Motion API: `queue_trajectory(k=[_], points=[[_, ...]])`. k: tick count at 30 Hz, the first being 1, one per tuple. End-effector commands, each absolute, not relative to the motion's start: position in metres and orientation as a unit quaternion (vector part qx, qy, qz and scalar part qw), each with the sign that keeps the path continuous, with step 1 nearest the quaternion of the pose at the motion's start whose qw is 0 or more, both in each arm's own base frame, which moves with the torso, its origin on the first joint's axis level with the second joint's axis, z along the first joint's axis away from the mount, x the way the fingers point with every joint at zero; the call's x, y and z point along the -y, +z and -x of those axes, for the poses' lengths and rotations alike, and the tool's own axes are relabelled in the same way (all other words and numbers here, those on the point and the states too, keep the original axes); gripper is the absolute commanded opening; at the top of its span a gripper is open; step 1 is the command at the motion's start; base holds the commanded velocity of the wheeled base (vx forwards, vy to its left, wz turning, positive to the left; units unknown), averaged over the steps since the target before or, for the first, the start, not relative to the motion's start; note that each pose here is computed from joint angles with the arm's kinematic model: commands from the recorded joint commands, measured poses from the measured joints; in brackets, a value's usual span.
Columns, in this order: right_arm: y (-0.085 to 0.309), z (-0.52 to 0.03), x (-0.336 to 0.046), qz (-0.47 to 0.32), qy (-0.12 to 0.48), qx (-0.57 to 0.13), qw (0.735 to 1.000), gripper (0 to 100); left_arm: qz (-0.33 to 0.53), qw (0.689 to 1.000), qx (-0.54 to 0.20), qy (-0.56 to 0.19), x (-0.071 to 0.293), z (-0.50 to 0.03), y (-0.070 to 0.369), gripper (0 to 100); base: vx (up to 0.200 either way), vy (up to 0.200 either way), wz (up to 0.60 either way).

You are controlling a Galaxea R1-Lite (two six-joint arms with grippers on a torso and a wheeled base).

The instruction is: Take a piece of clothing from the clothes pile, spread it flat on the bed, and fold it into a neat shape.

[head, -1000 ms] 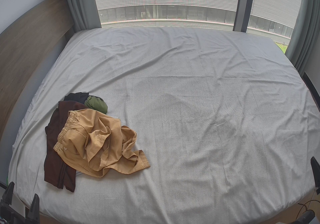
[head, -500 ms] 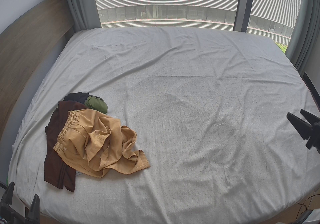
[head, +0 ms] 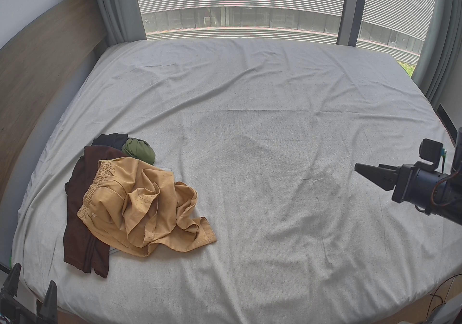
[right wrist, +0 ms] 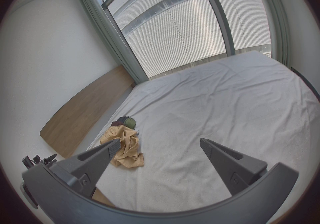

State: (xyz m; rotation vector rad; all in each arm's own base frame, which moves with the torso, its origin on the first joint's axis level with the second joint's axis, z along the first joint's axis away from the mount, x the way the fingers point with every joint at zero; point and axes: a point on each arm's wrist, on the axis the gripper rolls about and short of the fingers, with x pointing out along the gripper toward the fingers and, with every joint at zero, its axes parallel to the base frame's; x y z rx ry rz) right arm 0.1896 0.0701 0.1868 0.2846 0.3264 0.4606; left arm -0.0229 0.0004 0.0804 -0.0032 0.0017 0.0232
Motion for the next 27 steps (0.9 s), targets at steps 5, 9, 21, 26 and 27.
queue_trajectory(k=[5, 9, 21, 26, 27], points=[[0.159, -0.226, -0.092, -0.166, 0.256, -0.241, 0.921, 100, 0.002, 1.000, -0.003, 0.012, 0.000, 0.023, 0.075, 100, 0.000, 0.000, 0.00], [0.150, -0.236, -0.101, -0.167, 0.271, -0.264, 0.911, 100, 0.002, 1.000, -0.003, 0.012, 0.000, 0.023, 0.075, 100, 0.000, 0.000, 0.00], [0.109, -0.273, -0.153, -0.166, 0.311, -0.285, 0.891, 100, 0.002, 1.000, -0.003, 0.012, 0.000, 0.023, 0.075, 100, 0.000, 0.000, 0.00], [0.096, -0.282, -0.169, -0.162, 0.320, -0.296, 0.885, 100, 0.002, 1.000, -0.003, 0.012, 0.000, 0.023, 0.075, 100, 0.000, 0.000, 0.00], [0.093, -0.284, -0.173, -0.161, 0.322, -0.301, 0.883, 100, 0.002, 1.000, -0.003, 0.012, 0.000, 0.023, 0.075, 100, 0.000, 0.000, 0.00]])
